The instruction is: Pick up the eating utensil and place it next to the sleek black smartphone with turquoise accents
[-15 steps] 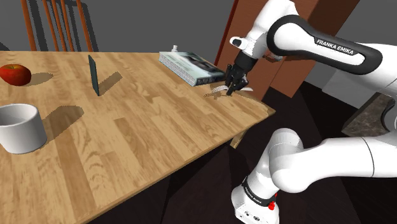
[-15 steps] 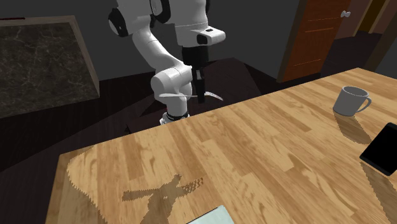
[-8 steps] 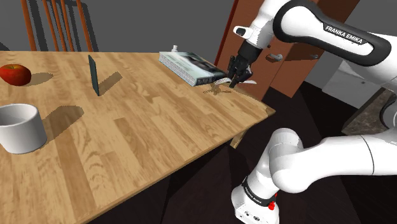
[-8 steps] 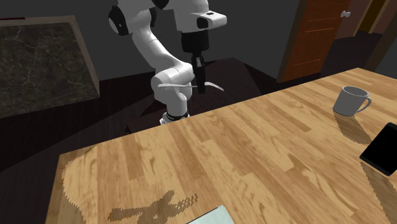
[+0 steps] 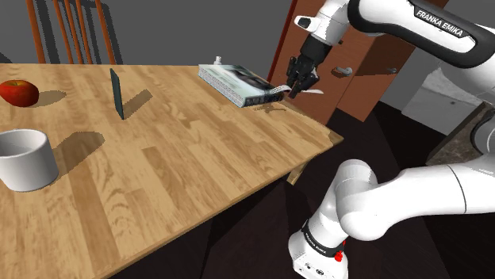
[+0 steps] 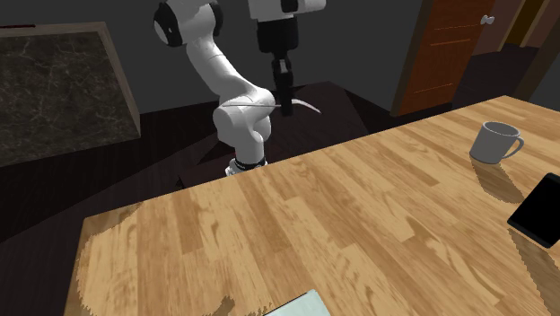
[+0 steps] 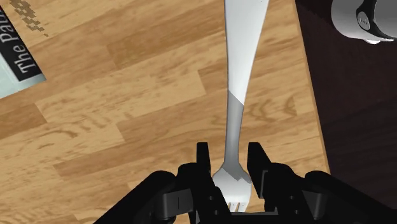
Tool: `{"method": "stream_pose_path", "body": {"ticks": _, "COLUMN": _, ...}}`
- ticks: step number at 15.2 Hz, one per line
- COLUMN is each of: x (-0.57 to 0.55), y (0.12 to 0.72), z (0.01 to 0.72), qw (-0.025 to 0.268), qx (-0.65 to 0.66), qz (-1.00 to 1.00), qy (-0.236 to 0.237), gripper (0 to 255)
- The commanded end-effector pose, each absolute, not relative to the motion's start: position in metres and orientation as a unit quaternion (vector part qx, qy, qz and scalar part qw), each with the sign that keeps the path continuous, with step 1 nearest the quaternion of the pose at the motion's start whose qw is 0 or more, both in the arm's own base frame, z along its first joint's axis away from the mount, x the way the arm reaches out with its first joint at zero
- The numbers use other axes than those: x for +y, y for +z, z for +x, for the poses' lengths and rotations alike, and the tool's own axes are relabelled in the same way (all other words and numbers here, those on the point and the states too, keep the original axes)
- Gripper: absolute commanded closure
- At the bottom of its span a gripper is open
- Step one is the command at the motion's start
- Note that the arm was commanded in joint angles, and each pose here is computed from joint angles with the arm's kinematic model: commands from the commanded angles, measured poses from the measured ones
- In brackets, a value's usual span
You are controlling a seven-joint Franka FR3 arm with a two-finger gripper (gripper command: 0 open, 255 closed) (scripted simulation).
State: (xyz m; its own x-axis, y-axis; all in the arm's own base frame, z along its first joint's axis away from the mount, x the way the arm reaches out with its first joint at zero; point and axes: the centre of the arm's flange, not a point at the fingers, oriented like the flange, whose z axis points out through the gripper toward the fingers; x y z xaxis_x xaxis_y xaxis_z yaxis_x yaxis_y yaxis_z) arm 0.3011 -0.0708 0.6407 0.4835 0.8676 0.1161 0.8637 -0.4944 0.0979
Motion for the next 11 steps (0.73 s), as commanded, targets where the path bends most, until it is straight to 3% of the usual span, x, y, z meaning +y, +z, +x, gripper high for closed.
{"method": "stream_pose_path", "body": {"ticks": 1, "x": -0.060, "y": 0.643, "z": 0.317, "qw": 0.013, "qx": 0.503, "qz": 0.861, "qy": 0.075, "gripper": 255}}
{"method": "stream_pose_path", "body": {"ticks": 11, "x": 0.015, "y": 0.643, "z": 0.426, "qw": 0.013, "qx": 0.503, "qz": 0.861, "qy": 0.075, "gripper": 255}}
